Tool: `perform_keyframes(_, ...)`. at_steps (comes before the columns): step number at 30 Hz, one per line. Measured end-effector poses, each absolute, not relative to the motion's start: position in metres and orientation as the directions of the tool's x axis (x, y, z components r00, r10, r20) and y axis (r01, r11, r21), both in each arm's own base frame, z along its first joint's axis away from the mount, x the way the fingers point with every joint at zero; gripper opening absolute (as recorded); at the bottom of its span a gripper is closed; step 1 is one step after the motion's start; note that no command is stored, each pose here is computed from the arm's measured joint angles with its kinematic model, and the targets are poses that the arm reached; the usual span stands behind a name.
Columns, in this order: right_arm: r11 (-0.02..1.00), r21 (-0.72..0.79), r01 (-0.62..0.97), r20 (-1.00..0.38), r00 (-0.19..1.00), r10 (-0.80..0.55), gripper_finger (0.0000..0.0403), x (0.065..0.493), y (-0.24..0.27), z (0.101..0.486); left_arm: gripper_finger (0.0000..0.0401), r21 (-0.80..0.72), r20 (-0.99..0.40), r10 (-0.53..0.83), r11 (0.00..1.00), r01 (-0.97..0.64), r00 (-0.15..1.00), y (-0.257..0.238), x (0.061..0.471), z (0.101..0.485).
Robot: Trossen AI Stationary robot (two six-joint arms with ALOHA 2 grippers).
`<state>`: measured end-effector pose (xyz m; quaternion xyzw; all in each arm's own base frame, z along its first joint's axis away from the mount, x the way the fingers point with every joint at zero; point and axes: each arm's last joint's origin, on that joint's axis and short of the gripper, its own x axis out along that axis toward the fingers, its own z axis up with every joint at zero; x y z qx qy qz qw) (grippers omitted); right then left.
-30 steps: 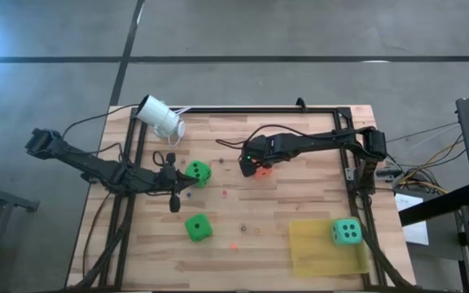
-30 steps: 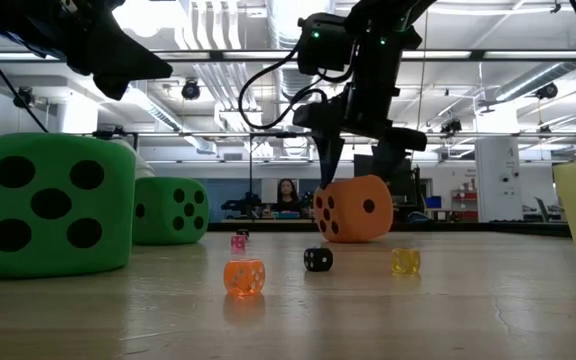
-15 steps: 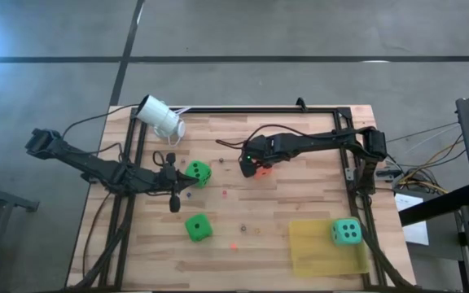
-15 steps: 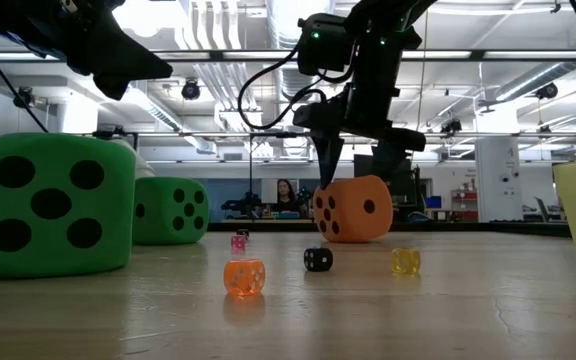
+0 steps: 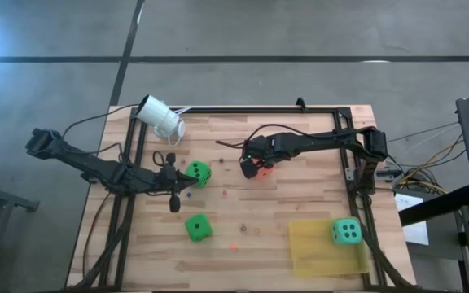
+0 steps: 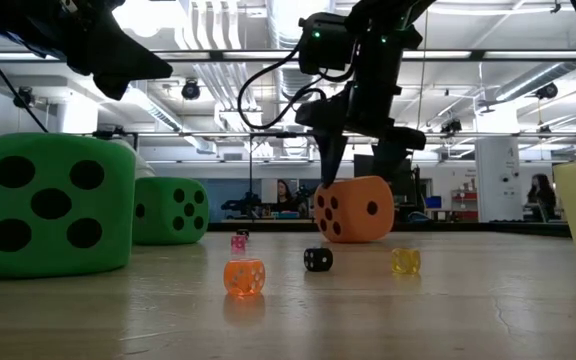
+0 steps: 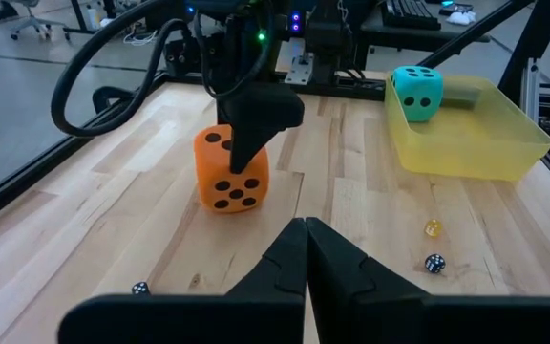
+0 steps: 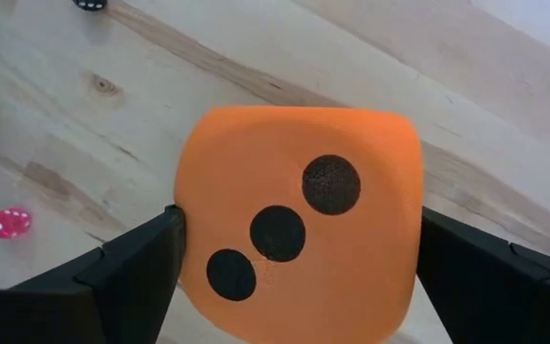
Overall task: Pick & Place Dice
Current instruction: Put the large orange die into the yellow bin
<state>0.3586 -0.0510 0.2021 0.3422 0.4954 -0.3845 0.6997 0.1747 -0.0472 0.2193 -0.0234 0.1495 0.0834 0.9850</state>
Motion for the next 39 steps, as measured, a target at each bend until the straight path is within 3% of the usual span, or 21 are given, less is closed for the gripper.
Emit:
perform_keyframes(15,0.496,0.089,0.864,-0.956,0.214,-0.201,0.0368,0.359,-0.052,0.208,0.0006,-0.021,-0.299,0.157,0.985,-0.171,0.941,-0.047,0.175,0.219)
perform_keyframes(39,0.47,0.038,0.882,-0.961,0.161,-0.223,0.0368,0.355,-0.053,0.186,0.0006,-0.021,-0.298,0.157,0.985,-0.171,0.941,-0.047,0.175,0.219)
